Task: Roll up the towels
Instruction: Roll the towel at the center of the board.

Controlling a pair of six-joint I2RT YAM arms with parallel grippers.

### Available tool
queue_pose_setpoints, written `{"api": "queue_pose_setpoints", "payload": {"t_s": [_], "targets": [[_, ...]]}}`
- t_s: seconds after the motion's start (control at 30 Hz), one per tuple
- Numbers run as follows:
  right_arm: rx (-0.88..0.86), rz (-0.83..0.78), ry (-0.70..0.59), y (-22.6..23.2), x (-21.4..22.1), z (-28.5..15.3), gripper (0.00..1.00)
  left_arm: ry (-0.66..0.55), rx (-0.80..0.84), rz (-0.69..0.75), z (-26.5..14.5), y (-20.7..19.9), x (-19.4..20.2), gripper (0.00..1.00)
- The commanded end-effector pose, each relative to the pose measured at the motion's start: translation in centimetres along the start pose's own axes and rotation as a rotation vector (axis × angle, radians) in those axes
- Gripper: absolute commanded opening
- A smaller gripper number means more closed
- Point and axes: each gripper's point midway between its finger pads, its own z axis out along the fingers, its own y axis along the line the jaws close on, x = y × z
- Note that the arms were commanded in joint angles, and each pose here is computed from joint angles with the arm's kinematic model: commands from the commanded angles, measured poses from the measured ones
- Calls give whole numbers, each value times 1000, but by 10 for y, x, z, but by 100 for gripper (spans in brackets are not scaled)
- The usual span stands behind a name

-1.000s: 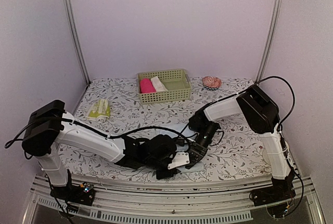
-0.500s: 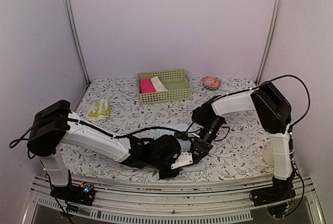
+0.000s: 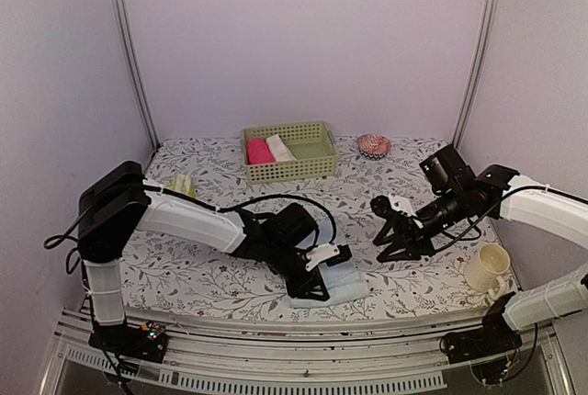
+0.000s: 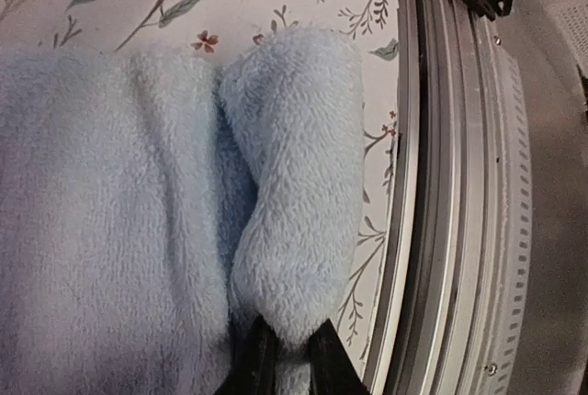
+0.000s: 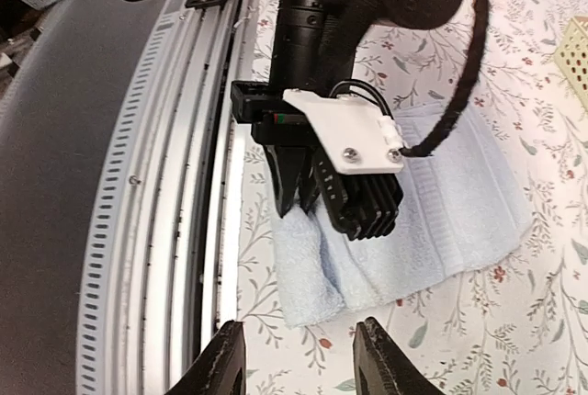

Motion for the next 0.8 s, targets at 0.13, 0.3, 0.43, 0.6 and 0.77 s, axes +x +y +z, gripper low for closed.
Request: {"api": "queue_pose_setpoints", "payload": {"t_s": [0.13, 0.3, 0.43, 0.6, 0.77], "targets": [[217, -264, 179, -12, 19, 56, 43, 127, 334, -387, 24, 0, 42, 10], [175, -364, 271, 3, 26, 90, 46, 119, 311, -412, 27, 8, 45, 11], [143, -393, 324, 6, 40, 113, 48, 109, 315, -425, 27, 9, 45, 11], [175, -405, 375, -2, 53, 131, 48, 107, 319, -427, 25, 10, 47, 12], [201, -403, 415, -10, 67, 139, 46, 114, 320, -430, 25, 10, 52, 13]]}}
